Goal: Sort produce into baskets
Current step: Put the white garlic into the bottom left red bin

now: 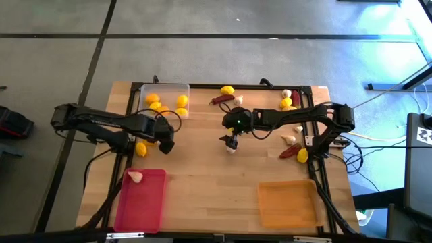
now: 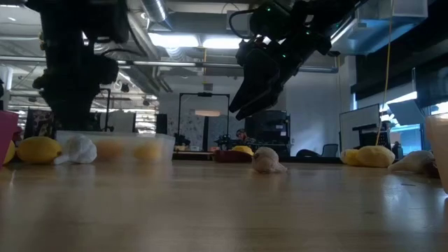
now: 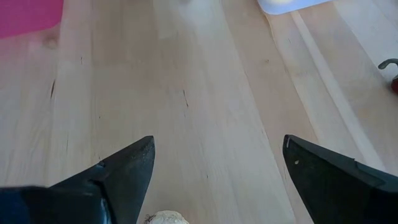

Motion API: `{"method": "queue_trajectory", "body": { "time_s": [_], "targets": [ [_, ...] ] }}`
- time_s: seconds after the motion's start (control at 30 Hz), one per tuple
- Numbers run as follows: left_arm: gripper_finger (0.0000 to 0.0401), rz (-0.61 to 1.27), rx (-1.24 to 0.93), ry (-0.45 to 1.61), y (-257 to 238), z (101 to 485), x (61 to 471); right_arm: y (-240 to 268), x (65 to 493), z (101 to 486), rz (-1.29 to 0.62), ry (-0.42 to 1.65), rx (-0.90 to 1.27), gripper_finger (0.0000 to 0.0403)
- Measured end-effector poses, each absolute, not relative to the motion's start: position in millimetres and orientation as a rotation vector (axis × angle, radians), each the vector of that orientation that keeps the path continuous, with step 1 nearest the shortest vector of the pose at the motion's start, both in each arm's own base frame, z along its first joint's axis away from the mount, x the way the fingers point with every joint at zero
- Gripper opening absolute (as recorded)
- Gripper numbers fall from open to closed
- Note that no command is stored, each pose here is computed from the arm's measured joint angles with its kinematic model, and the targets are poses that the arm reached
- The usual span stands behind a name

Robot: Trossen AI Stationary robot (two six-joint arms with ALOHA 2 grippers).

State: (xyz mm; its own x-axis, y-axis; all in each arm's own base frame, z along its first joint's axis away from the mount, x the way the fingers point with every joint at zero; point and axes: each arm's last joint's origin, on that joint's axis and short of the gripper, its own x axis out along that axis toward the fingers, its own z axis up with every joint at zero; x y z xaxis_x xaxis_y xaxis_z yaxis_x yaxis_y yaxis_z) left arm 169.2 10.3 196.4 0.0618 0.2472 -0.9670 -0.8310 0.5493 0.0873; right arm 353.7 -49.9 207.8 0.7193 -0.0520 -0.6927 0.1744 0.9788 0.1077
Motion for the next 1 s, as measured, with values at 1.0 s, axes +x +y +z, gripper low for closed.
{"method": "queue_trajectory", "body": {
  "time_s": [1.0],
  "targets": [
    [0.0315,0.862,-0.394,1.275,28,158,209,-50,354,208,-0.125,0.761,0.170,0.0346]
  ]
}}
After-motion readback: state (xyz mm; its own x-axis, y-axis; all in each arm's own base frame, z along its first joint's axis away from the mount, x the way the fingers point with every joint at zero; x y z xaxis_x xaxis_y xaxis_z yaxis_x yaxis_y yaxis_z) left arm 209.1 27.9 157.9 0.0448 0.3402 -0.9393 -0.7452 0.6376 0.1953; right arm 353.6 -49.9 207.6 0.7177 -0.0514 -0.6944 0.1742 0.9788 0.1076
